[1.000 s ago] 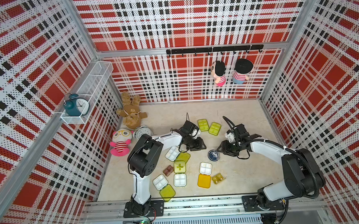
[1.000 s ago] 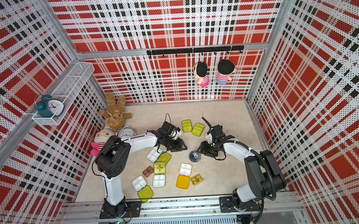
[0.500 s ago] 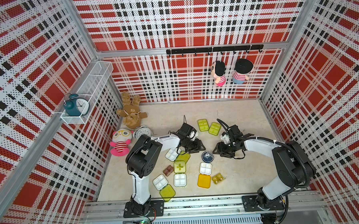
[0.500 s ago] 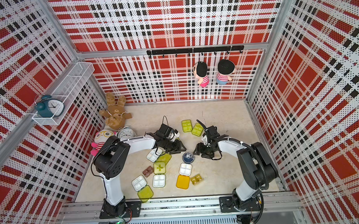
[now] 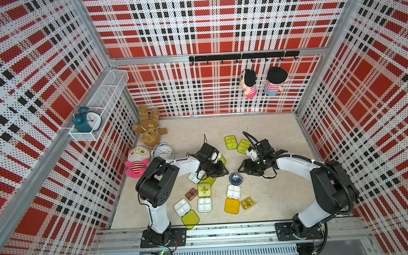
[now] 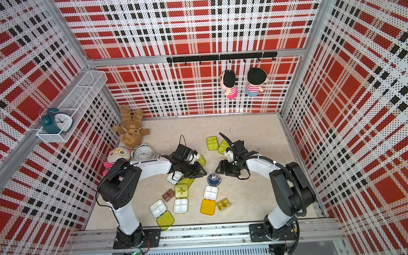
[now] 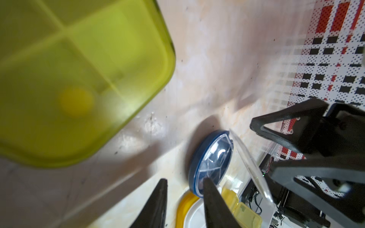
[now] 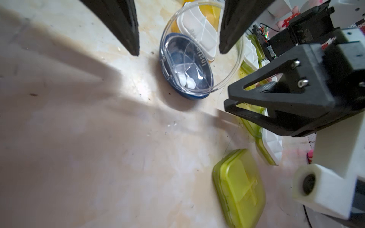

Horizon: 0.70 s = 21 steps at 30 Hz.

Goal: Close pillboxes
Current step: Close the lid on the pillbox.

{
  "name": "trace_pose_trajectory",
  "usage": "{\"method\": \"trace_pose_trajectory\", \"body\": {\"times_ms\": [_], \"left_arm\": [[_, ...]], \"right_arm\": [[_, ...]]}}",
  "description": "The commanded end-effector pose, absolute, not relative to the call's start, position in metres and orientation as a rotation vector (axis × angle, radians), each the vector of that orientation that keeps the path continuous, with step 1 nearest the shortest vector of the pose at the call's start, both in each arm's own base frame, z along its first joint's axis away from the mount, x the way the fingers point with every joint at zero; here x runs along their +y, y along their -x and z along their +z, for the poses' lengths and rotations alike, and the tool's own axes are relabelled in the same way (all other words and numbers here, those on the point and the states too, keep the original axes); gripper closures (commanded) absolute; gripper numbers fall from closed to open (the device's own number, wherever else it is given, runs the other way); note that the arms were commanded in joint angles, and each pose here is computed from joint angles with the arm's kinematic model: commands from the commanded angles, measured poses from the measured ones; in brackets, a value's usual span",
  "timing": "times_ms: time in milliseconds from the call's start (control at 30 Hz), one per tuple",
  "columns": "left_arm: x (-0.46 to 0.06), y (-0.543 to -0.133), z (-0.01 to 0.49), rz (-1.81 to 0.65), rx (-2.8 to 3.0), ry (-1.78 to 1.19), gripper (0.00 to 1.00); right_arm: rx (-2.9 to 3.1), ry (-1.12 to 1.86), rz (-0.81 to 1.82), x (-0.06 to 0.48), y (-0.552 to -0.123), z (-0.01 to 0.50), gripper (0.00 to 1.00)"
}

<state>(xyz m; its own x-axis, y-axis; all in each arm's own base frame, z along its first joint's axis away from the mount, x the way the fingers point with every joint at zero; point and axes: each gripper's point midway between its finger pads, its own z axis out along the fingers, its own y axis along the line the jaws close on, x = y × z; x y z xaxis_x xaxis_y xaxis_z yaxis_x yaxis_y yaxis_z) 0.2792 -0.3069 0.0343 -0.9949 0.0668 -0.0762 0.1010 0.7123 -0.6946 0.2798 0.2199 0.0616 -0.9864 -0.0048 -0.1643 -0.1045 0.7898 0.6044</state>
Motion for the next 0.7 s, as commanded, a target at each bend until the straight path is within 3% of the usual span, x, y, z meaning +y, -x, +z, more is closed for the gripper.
{"method": "trace_pose_trajectory", "body": {"times_ms": [0, 200, 667], "left_arm": [[-0.315, -0.270, 0.034, -1.187, 2.863, -0.183, 0.73], [-0.322, -0.262, 0.024, -1.178, 2.890, -0.219, 0.81], [-0.322, -0.272, 0.024, -1.166, 2.888, -0.208, 0.81]], "right_arm": [[2.831, 0.171, 0.964, 0.228, -0.276, 0.062, 0.33], [2.837, 0.178, 0.960, 0.230, -0.272, 0.057, 0.33], [2.900, 0.216, 0.912, 0.232, -0.252, 0.032, 0.33]]}}
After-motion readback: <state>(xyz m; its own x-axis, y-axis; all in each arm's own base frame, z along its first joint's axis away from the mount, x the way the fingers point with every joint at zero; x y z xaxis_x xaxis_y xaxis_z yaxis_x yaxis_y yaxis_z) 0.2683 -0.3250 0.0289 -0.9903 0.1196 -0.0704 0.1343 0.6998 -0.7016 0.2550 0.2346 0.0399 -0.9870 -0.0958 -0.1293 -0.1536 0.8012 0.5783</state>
